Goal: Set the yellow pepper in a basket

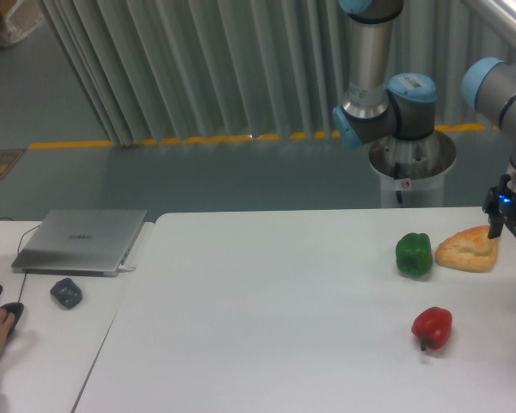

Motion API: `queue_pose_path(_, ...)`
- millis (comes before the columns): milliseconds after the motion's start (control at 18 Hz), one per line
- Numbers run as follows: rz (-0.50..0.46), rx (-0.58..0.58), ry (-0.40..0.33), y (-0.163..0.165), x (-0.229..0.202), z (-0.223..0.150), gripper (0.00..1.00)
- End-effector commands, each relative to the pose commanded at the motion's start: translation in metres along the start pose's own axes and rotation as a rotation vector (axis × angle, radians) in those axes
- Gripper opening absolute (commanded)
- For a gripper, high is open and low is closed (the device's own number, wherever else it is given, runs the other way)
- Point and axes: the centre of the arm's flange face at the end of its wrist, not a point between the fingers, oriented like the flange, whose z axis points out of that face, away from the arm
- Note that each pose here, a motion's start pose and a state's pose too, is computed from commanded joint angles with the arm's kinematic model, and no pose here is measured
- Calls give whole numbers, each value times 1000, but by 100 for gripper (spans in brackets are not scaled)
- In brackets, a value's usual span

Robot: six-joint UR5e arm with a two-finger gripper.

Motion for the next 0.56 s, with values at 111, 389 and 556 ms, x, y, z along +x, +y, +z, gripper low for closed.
queue_pose_path(111, 52, -77, 26, -1, 8, -2, 100)
queue_pose_path(389, 112, -106, 56, -5, 19, 4, 100)
queue_pose_path(556, 126, -105, 53, -8, 21, 2, 100)
